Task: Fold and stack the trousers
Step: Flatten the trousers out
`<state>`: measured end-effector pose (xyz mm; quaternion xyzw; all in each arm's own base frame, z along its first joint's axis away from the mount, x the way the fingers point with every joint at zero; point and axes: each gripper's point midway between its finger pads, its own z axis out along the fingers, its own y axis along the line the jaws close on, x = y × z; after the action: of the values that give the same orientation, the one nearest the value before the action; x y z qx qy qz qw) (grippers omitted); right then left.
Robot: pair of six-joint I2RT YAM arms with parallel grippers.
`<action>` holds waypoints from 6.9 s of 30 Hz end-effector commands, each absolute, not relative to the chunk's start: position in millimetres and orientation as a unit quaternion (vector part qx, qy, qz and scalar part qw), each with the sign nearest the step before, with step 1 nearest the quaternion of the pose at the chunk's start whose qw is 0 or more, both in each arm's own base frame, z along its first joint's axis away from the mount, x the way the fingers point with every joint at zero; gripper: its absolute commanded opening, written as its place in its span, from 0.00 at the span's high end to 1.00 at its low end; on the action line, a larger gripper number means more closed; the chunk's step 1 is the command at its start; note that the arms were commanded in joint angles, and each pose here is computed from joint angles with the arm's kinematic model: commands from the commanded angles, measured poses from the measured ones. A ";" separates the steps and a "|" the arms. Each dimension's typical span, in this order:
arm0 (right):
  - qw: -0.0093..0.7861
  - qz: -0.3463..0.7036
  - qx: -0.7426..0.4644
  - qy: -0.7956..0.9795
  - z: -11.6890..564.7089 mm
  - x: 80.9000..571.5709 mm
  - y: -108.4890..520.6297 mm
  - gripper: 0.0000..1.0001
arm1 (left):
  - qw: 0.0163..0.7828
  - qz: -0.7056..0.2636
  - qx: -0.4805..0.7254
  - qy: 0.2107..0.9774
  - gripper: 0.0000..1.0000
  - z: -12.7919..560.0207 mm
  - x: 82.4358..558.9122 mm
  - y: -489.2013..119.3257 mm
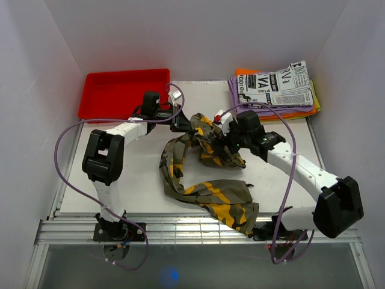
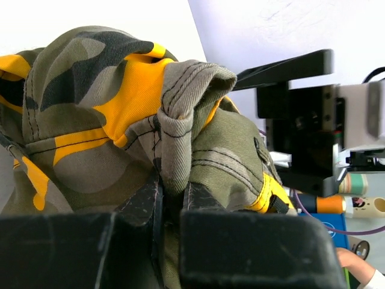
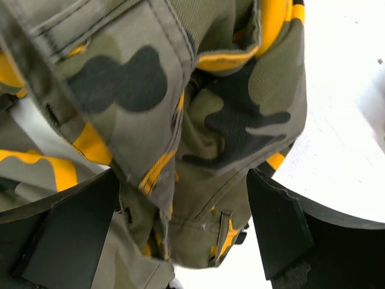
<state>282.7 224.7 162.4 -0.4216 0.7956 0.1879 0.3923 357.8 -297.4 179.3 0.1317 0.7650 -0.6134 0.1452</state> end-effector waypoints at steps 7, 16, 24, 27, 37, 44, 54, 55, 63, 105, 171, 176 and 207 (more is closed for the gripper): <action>0.433 0.219 -0.461 0.743 195.4 311.6 283.1 0.10 | 0.111 -0.645 0.098 0.749 0.87 198.1 360.9 -284.4; 0.389 0.264 -0.500 0.728 191.8 286.6 295.5 0.10 | 0.125 -0.645 0.052 0.752 0.92 197.9 385.1 -257.0; 0.417 0.189 -0.485 0.745 178.7 333.6 309.9 0.10 | 0.108 -0.658 0.048 0.744 0.89 198.7 386.7 -260.0; 0.454 0.119 -0.448 0.761 183.3 368.0 299.3 0.07 | 0.100 -0.661 0.050 0.742 0.88 200.2 383.1 -259.1; 0.515 0.073 -0.431 0.737 255.3 392.2 248.9 0.92 | 0.190 -0.507 0.100 0.835 0.26 175.3 386.3 -222.7; 0.499 0.002 -0.489 0.715 256.0 353.9 85.6 0.92 | 0.156 -0.326 0.210 0.909 0.14 100.3 291.6 -180.7; 0.495 -0.026 -0.476 0.727 259.3 352.6 56.8 0.92 | 0.140 -0.342 0.301 0.879 0.09 111.6 273.7 -222.5; 0.494 -0.030 -0.475 0.728 259.9 353.5 55.6 0.92 | 0.141 -0.340 0.305 0.878 0.09 116.8 270.1 -219.2; 0.479 -0.058 -0.460 0.745 253.4 368.4 40.1 0.92 | 0.196 -0.312 0.453 0.812 0.09 164.3 237.4 -227.3; 0.436 -0.046 -0.474 0.763 192.1 328.7 -34.7 0.92 | 0.185 -0.020 0.772 0.608 0.66 103.1 282.5 -79.3; 0.349 -0.114 -0.622 0.692 148.2 296.2 -70.4 0.92 | 0.025 -0.248 0.255 0.934 0.20 64.1 252.8 -100.2; 0.348 -0.148 -0.646 0.664 147.0 296.4 -72.7 0.92 | 0.044 -0.217 0.172 0.960 0.80 63.8 292.2 -67.0; 0.223 -0.261 -0.664 0.664 138.9 250.5 -178.2 0.02 | 0.214 -0.144 0.213 0.942 0.19 158.2 425.6 65.1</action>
<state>245.3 -145.0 117.2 -0.6050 0.7050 -0.2141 0.3018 419.4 77.7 97.0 0.1835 0.9632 -0.1378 0.1401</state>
